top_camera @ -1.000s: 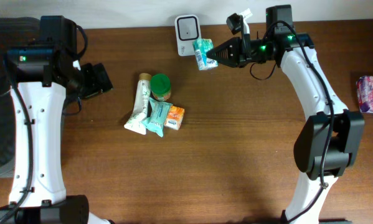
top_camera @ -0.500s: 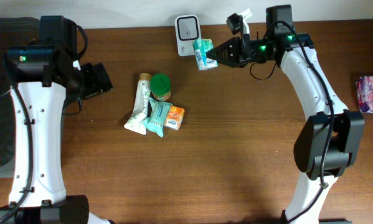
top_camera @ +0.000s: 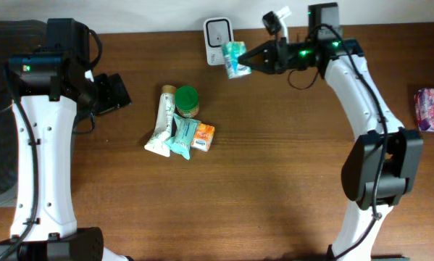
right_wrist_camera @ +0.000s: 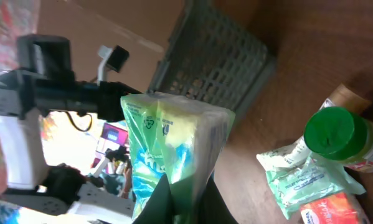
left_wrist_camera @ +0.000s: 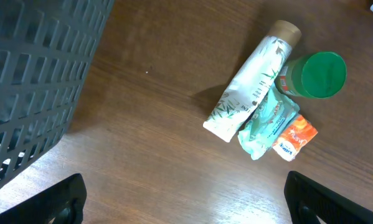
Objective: Scan the item barcode
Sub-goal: 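Hold the teal pack at the scanner window with the right gripper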
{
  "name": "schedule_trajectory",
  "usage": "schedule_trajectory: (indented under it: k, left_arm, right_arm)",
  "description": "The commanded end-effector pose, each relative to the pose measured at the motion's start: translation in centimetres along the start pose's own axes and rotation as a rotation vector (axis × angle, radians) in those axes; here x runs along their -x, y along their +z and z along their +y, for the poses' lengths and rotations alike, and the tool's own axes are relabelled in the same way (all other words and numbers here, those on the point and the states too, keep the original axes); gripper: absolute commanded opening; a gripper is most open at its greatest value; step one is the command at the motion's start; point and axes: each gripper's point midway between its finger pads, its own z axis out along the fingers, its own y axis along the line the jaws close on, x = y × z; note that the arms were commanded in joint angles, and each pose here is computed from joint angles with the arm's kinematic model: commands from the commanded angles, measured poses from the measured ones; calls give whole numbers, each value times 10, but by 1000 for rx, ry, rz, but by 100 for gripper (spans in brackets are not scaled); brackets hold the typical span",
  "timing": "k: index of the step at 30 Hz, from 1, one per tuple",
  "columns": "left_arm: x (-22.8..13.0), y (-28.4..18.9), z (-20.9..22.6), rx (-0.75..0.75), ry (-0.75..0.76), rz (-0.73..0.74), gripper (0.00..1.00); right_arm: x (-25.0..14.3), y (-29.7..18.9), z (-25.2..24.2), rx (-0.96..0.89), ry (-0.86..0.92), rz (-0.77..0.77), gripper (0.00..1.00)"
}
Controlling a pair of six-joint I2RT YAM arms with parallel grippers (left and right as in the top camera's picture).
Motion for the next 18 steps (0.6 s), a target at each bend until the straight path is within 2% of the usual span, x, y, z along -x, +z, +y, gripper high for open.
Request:
schedule_trajectory:
  k: [1,12,14,17,18]
  left_arm:
    - [0,-6,3,2,-12,-19,99]
    - [0,-6,3,2,-12,-19,99]
    - [0,-6,3,2,-12,-19,99]
    - [0,-6,3,2,-11,-18,99]
    - [0,-6,3,2,-12,-19,99]
  right_arm:
    - [1,-12,9,61,17,-6,4]
    - [3,-12,3,25,18,-15,4]
    - [5,-5,-17,-91,70,-33,4]
    - [6,10,-76,-466,99,-81,4]
    - [6,6,-102,-659,90,-106,4]
